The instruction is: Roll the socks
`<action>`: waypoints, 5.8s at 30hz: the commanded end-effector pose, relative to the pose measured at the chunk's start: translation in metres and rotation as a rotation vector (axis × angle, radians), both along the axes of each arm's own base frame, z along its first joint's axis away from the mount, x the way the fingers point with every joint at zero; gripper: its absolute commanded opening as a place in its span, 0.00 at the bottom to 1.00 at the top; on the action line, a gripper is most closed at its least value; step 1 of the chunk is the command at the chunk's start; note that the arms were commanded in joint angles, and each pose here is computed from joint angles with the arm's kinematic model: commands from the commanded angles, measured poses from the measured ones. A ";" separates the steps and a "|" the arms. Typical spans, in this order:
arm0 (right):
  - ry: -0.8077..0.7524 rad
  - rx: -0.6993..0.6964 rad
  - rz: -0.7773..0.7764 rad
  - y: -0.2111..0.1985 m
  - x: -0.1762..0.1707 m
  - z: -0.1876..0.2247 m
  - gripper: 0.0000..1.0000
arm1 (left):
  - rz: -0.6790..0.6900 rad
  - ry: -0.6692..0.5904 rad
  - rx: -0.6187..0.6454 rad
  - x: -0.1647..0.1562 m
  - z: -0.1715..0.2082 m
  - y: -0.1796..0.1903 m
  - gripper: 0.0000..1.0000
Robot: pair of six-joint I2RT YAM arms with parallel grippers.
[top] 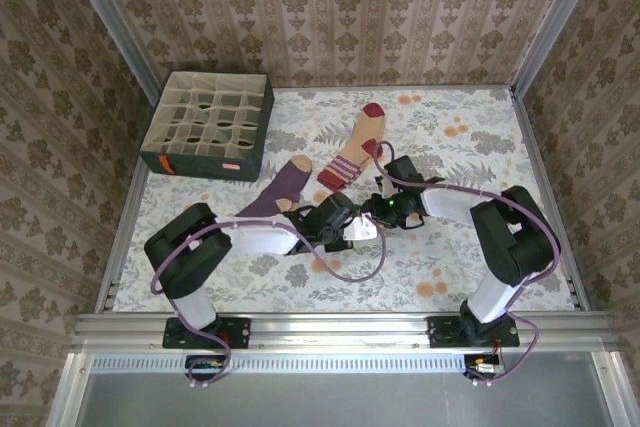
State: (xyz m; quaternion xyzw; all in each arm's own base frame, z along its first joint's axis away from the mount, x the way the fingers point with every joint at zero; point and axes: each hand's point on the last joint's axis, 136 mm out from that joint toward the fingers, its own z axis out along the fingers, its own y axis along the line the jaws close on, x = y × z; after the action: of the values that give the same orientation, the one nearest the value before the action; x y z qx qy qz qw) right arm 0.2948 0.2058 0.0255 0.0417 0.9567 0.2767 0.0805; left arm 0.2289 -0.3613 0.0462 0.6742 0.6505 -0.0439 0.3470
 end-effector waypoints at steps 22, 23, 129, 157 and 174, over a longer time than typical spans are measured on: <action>-0.129 0.068 -0.301 -0.013 -0.006 0.060 0.61 | 0.372 1.007 -0.383 0.014 -0.035 0.052 0.00; -0.129 0.071 -0.307 -0.011 -0.004 0.060 0.61 | 0.389 1.014 -0.384 0.015 -0.038 0.055 0.00; -1.230 -0.025 0.434 0.277 0.237 0.236 0.00 | 1.256 0.437 -0.528 0.203 0.068 0.312 0.38; -1.221 0.140 0.627 0.326 0.213 0.178 0.02 | 1.310 0.513 -0.428 0.138 0.040 0.319 0.33; -1.239 0.046 0.722 0.328 0.200 0.160 0.00 | 1.347 0.542 -0.468 0.139 0.042 0.330 0.29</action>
State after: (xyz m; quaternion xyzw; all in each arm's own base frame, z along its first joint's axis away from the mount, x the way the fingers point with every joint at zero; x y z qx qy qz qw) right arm 0.4861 0.5400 0.1733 -0.4377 0.6884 0.3132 0.4862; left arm 0.3961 -0.0365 0.1160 0.0288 0.9365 -0.1210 0.3280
